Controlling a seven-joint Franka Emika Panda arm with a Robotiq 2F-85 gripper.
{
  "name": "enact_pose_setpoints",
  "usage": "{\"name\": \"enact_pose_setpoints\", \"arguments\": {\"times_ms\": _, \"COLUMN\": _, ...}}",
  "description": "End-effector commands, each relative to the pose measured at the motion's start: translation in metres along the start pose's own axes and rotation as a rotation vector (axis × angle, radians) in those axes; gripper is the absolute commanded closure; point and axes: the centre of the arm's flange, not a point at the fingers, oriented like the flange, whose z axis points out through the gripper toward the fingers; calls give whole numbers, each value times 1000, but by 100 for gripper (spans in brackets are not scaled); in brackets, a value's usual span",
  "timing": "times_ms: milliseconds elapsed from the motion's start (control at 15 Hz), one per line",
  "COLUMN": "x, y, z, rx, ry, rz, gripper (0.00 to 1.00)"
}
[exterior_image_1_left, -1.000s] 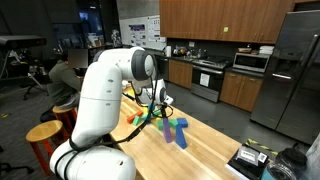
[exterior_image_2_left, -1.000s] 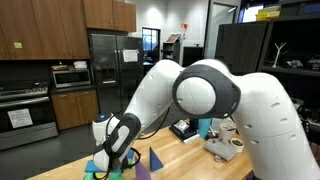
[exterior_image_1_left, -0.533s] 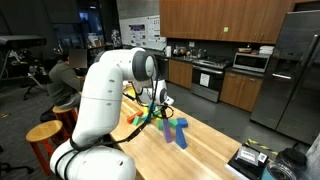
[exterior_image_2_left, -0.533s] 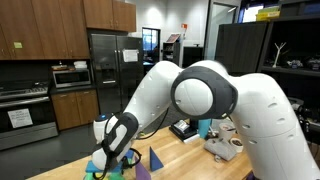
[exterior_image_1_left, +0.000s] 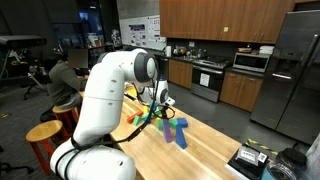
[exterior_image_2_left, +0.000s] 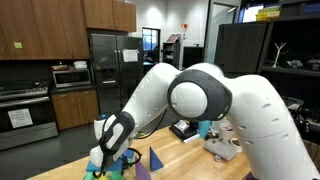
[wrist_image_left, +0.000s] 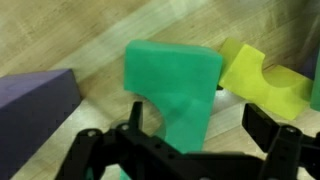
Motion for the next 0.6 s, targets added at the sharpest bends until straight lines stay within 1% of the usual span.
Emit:
{"name": "enact_pose_setpoints", "arguments": {"times_ms": 0, "x": 9, "y": -5, "z": 1, "rx": -9, "ry": -27, "rz": -12, "gripper": 0}}
{"name": "enact_pose_setpoints", "arguments": {"times_ms": 467, "x": 13, "y": -6, "z": 6, "rx": -22, "ry": -44, "rz": -14, "gripper": 0}}
{"name": "enact_pose_setpoints", "arguments": {"times_ms": 533, "x": 13, "y": -6, "z": 6, "rx": -24, "ry": -47, "rz": -18, "gripper": 7}}
